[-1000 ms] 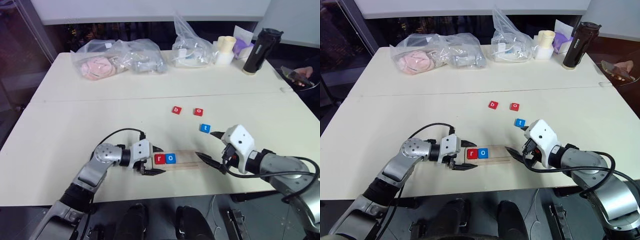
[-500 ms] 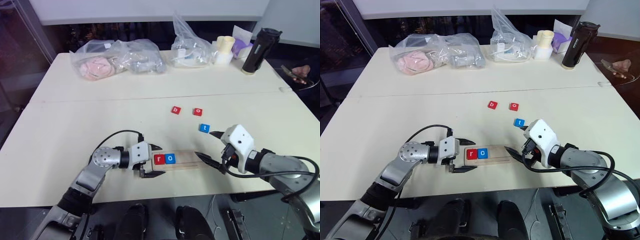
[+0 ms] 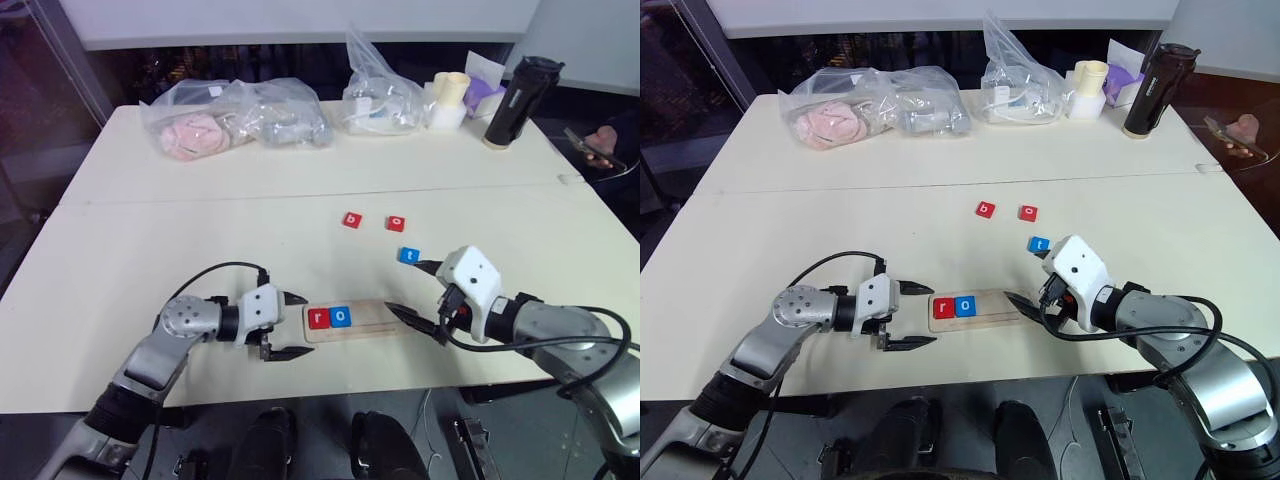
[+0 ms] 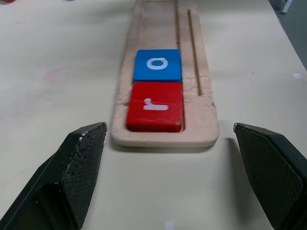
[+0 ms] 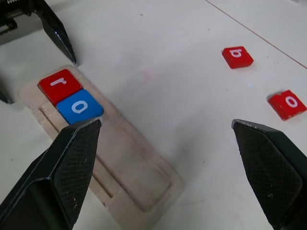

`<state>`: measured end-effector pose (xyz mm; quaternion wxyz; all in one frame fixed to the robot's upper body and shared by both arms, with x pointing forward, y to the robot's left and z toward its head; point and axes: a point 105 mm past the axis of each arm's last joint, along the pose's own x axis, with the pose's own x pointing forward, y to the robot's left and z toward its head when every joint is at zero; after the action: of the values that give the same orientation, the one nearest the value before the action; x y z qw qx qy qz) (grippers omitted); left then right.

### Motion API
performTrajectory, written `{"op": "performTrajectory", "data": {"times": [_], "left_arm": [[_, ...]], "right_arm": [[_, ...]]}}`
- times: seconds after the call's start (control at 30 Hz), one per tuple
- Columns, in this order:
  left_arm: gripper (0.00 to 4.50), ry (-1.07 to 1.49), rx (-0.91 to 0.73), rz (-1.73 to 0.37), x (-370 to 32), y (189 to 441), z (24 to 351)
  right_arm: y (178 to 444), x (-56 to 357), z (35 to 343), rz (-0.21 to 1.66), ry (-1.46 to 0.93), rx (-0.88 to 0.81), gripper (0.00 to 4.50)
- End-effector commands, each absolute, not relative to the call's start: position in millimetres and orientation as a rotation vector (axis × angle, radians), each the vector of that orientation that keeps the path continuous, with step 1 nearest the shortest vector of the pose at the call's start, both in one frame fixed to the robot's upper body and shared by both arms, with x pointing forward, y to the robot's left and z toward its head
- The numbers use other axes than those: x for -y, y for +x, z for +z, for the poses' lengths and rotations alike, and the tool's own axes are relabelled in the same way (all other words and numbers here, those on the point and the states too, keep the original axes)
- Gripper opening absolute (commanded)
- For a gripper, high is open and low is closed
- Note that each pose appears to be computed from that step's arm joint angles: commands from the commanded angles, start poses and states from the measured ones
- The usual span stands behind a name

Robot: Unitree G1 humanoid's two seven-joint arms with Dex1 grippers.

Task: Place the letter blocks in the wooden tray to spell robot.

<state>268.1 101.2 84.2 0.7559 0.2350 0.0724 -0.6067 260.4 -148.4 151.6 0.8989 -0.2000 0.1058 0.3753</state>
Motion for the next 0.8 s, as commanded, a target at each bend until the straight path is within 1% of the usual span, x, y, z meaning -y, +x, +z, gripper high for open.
{"op": "performTrajectory", "data": {"times": [0.03, 0.13, 0.2, 0.33, 0.43, 0.47, 0.53, 0.6, 0.7, 0.8], "left_arm": [[4.45, 0.527, -0.129, -1.317, -111, 264, 100], [4.45, 0.541, -0.152, -1.322, -128, 257, 109], [4.45, 0.552, -0.176, -1.31, -140, 255, 114], [4.45, 0.559, -0.22, -1.272, -163, 256, 123], [4.45, 0.522, -0.209, -1.239, -169, 259, 131], [4.45, 0.506, -0.207, -1.231, -170, 259, 133], [4.45, 0.47, -0.201, -1.22, -170, 259, 137], [4.45, 0.455, -0.197, -1.217, -170, 257, 137], [4.45, 0.46, -0.202, -1.213, -171, 254, 131], [4.45, 0.469, -0.205, -1.208, -171, 254, 125]], "right_arm": [[264, 142, 165, 0.795, -0.417, -0.153, 4.5], [276, 134, 176, 0.798, -0.379, -0.118, 4.5], [288, 131, 179, 0.77, -0.374, -0.106, 4.5], [326, 125, 181, 0.647, -0.334, -0.126, 4.5], [341, 110, 187, 0.622, -0.295, -0.114, 4.5], [348, 108, 188, 0.587, -0.278, -0.114, 4.5], [368, 108, 186, 0.472, -0.21, -0.165, 4.5], [382, 103, 184, 0.41, -0.157, -0.21, 4.5], [397, 91, 184, 0.355, -0.075, -0.26, 4.5], [406, 82, 180, 0.299, -0.004, -0.324, 4.5]]}}
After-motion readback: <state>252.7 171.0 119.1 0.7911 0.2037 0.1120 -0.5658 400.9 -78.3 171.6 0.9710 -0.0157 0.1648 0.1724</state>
